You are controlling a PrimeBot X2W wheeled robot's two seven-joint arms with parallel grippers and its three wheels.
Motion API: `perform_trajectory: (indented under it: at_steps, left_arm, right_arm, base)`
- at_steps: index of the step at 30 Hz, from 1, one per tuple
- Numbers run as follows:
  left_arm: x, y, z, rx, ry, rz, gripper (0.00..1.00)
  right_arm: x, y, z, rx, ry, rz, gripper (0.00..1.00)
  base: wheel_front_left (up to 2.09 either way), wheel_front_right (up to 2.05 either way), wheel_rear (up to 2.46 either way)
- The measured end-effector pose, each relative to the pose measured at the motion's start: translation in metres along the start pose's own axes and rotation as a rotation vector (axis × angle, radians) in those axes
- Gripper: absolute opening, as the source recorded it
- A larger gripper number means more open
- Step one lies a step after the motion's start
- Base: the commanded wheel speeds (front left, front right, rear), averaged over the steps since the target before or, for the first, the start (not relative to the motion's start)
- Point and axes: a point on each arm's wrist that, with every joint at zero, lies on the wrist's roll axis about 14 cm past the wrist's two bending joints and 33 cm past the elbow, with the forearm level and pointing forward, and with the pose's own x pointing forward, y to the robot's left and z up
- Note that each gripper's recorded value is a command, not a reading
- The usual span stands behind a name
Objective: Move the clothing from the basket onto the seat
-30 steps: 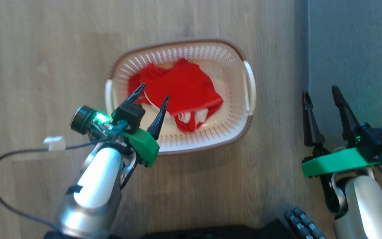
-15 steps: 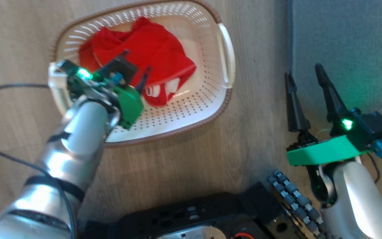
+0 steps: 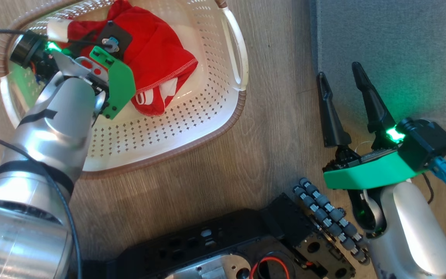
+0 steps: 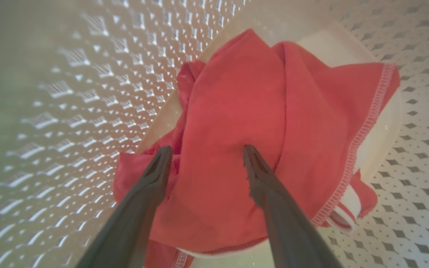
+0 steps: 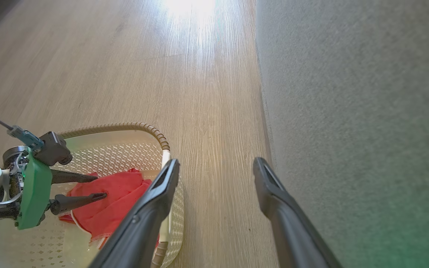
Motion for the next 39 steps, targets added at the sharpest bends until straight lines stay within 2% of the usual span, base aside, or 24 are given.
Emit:
perform_trajectory:
  at_steps: [13,23,24,25,33,39]
  left_arm:
    - [0.005,-0.010,-0.030,0.105,0.209,-0.063,1.00]
    - [0.005,-0.012,-0.038,0.097,0.249,-0.075,1.00]
    - [0.006,-0.013,-0.038,0.090,0.248,-0.076,0.34]
    - [0.006,-0.013,-0.038,0.090,0.248,-0.076,0.00]
    - [0.006,-0.010,-0.041,0.089,0.246,-0.073,0.00]
    - [0.003,-0.004,-0.030,0.086,0.220,-0.059,0.00]
  right_arm:
    - [-0.005,0.000,-0.003,0.004,0.016,-0.001,1.00]
    - [-0.004,0.001,-0.007,0.006,0.024,-0.001,1.00]
    - [-0.004,0.001,-0.007,0.006,0.025,-0.001,1.00]
    - [-0.004,0.001,-0.007,0.006,0.025,-0.001,1.00]
    - [-0.003,0.005,-0.009,0.016,0.028,0.010,1.00]
    - [0.003,0.004,0.008,0.011,-0.017,0.017,1.00]
  base:
    - [0.00,0.00,0.00]
    - [0.00,0.00,0.00]
    - [0.00,0.00,0.00]
    - [0.00,0.00,0.00]
    - [0.00,0.00,0.00]
    - [0.00,0.00,0.00]
